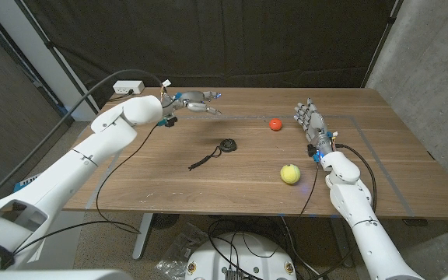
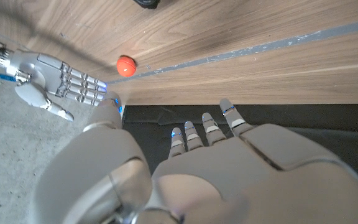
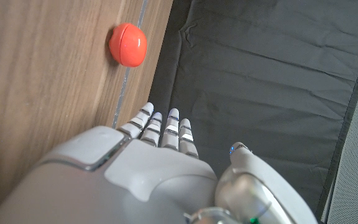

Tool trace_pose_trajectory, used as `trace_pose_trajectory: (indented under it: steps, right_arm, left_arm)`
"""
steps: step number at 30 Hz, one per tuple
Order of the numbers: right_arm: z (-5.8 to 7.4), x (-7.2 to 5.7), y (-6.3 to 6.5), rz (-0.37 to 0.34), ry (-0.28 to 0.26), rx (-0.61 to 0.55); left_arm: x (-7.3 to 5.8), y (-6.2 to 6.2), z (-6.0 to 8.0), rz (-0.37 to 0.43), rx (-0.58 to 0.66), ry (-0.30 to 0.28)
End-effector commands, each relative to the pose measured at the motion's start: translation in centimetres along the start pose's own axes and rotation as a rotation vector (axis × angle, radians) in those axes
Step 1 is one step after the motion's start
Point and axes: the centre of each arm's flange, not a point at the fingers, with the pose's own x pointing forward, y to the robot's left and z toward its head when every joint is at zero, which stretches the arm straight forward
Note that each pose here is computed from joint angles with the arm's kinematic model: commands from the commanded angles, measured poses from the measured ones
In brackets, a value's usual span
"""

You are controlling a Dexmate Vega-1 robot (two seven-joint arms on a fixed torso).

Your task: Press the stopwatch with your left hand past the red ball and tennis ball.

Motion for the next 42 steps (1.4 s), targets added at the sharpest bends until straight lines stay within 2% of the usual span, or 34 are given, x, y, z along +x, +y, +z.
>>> trace_pose_trajectory:
  steps: [1,9,19,27,39,42]
  right_arm:
    - [0.0,-0.7,0.4,-0.015,-0.01,0.004]
    - [-0.2,-0.8,0.5,-0.026,-0.015,0.006]
    - [-0.3,-0.8,0.3,-0.037,-0.017,0.01]
    - [-0.5,-0.7,0.1,-0.044,-0.02,0.014]
    - [-0.6,-0.9,-0.3,-0.047,-0.023,0.02]
    - [-0.7,-1.0,-0.4,-0.048,-0.024,0.023]
  left_arm:
    - [0.2,1.5,2.5,-0.115,0.211,0.045]
    - [1.0,2.0,4.0,-0.172,0.321,0.055]
    - [2.6,2.2,5.5,-0.231,0.439,0.058]
    - [3.9,1.6,7.1,-0.279,0.575,0.068]
    - [5.7,1.0,8.8,-0.347,0.702,0.085]
    - [5.9,0.9,9.2,-0.341,0.733,0.086]
